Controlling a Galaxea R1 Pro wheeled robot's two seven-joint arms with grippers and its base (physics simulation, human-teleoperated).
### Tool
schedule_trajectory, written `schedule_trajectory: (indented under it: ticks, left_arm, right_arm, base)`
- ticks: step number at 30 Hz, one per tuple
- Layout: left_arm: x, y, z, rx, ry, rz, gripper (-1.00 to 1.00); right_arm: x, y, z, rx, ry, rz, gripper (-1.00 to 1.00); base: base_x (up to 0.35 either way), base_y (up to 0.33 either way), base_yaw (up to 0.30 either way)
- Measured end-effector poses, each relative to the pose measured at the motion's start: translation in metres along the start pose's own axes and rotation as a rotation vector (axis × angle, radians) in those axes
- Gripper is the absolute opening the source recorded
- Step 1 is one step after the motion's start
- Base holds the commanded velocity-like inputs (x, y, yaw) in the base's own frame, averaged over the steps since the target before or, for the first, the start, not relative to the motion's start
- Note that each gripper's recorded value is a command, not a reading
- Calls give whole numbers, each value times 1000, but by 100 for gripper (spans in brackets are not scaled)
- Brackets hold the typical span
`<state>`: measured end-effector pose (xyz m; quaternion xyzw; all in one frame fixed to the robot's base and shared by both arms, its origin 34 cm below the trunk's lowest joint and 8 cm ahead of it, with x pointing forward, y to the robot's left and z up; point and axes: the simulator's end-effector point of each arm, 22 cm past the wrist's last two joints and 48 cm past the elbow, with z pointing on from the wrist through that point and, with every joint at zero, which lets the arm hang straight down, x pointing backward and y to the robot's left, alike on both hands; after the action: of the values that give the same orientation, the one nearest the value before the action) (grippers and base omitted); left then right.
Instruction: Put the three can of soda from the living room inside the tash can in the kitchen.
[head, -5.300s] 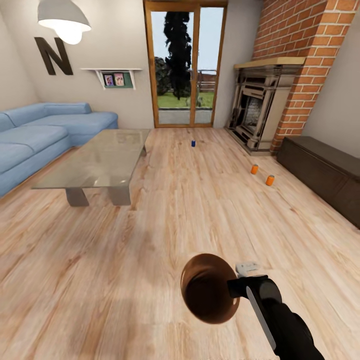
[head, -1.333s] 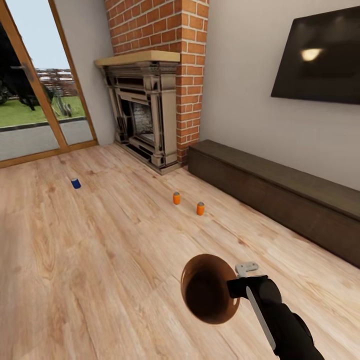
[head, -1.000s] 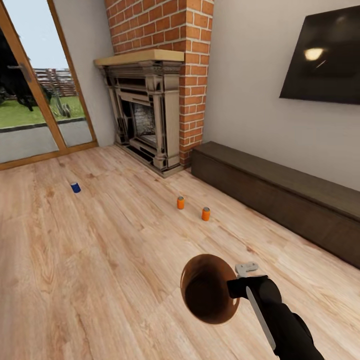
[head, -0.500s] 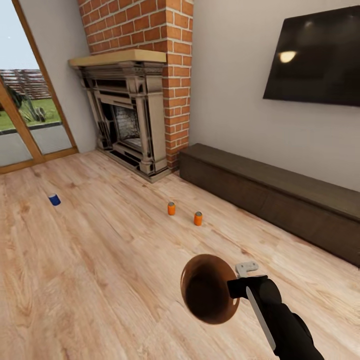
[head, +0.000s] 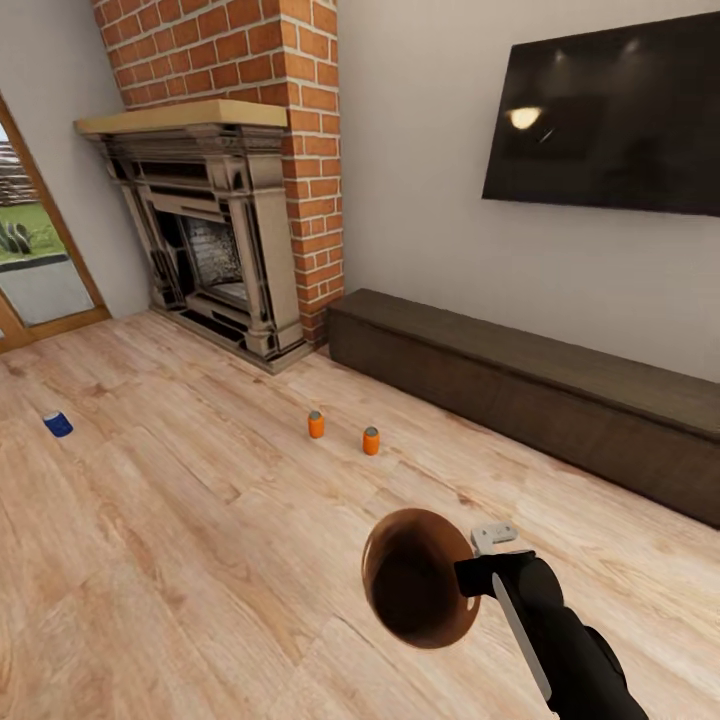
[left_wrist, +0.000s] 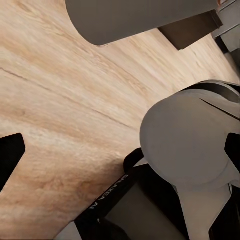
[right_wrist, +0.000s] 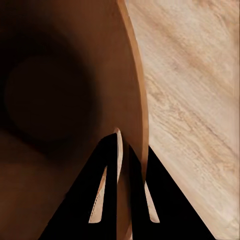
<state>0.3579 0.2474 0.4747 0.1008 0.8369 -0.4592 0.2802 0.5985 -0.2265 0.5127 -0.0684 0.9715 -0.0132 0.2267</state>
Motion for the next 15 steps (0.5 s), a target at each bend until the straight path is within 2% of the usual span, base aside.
schedule_trajectory:
  ticks: [11, 15]
  left_arm:
    - [0, 0, 0, 0, 0, 1, 100]
    - [0, 0, 0, 0, 1, 1, 100]
  right_arm:
    - [0, 2, 0, -10, 0, 5, -100]
    - [0, 4, 0, -15, 0, 7, -100]
  base:
    - [273, 197, -12]
    - [280, 202, -129]
